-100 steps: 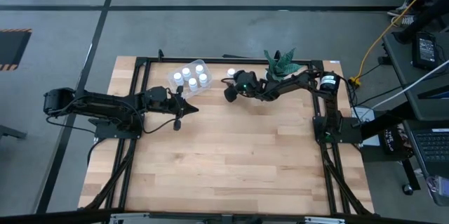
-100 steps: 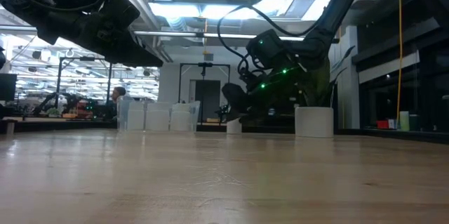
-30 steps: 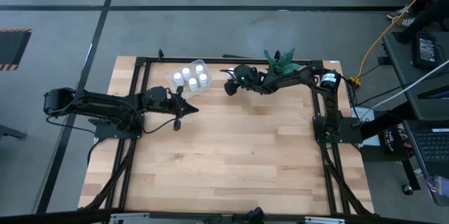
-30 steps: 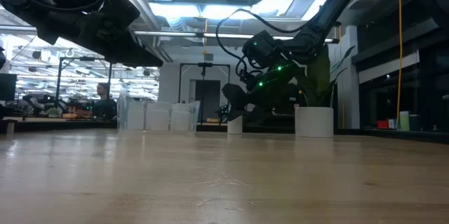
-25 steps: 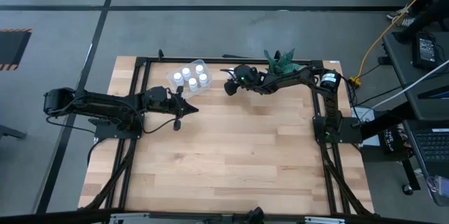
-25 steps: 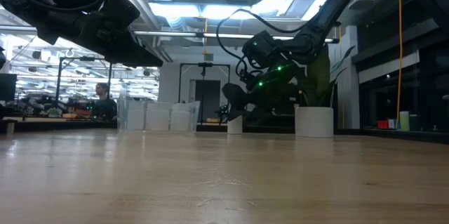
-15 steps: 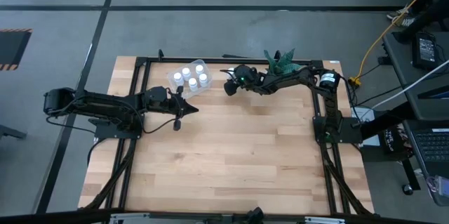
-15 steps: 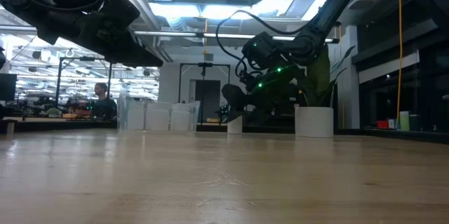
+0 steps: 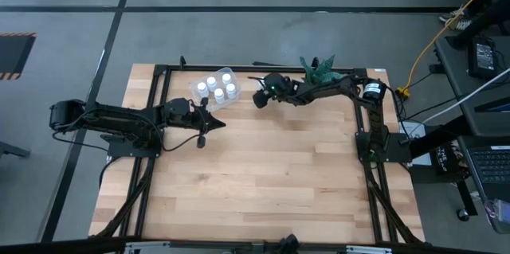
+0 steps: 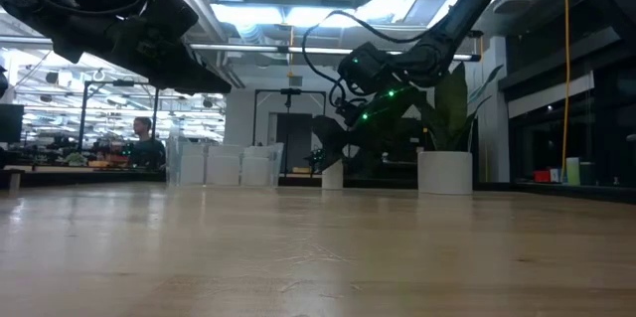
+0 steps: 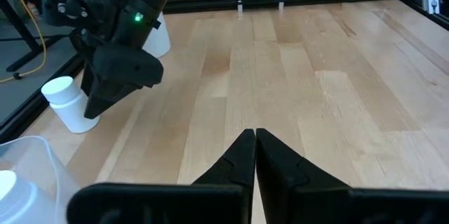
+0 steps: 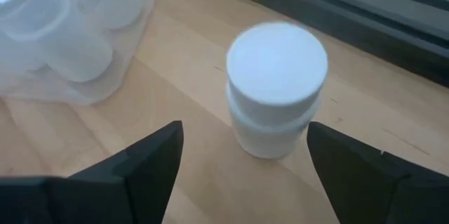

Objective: Pick and place pill bottles into a basket
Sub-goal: Put the white pill bottle into the transparent container

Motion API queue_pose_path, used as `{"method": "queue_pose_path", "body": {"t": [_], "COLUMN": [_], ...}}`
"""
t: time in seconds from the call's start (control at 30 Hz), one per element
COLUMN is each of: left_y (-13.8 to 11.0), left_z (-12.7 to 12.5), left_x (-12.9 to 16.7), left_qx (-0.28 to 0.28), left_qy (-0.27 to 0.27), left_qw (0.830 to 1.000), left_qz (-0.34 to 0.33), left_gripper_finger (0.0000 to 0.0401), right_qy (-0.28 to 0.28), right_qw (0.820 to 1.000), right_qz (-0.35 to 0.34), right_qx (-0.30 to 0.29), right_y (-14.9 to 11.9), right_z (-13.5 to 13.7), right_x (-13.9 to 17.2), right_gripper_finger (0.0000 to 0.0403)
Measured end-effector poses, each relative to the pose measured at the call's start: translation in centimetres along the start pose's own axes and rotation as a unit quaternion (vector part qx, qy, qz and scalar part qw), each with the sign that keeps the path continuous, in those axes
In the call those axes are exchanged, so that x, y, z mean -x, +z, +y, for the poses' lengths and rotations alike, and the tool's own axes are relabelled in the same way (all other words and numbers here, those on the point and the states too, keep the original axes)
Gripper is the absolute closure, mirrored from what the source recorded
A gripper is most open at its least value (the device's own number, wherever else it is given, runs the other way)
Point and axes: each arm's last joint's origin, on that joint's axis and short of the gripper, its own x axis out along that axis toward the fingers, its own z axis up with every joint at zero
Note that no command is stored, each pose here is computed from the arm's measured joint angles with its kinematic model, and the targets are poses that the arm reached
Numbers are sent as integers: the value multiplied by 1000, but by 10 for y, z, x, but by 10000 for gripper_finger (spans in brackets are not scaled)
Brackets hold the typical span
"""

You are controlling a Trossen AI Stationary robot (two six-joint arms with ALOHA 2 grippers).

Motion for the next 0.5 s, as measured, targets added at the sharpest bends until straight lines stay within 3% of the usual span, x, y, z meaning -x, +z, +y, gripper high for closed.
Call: {"method": "queue_pose_path", "body": {"t": [0.5], "left_y": [1], "left_z": [0], "left_x": [0], "left_qx": [-1], "left_qy": [0], "left_qw": [1000], "left_qz": [-4], "left_gripper_finger": [391], "right_qy": [-25], "right_qw": [1000], "right_qz": [13], "right_qx": [-5], "right_y": [3], "right_z": [-6], "right_x": [-8], "right_gripper_finger": [98]}}
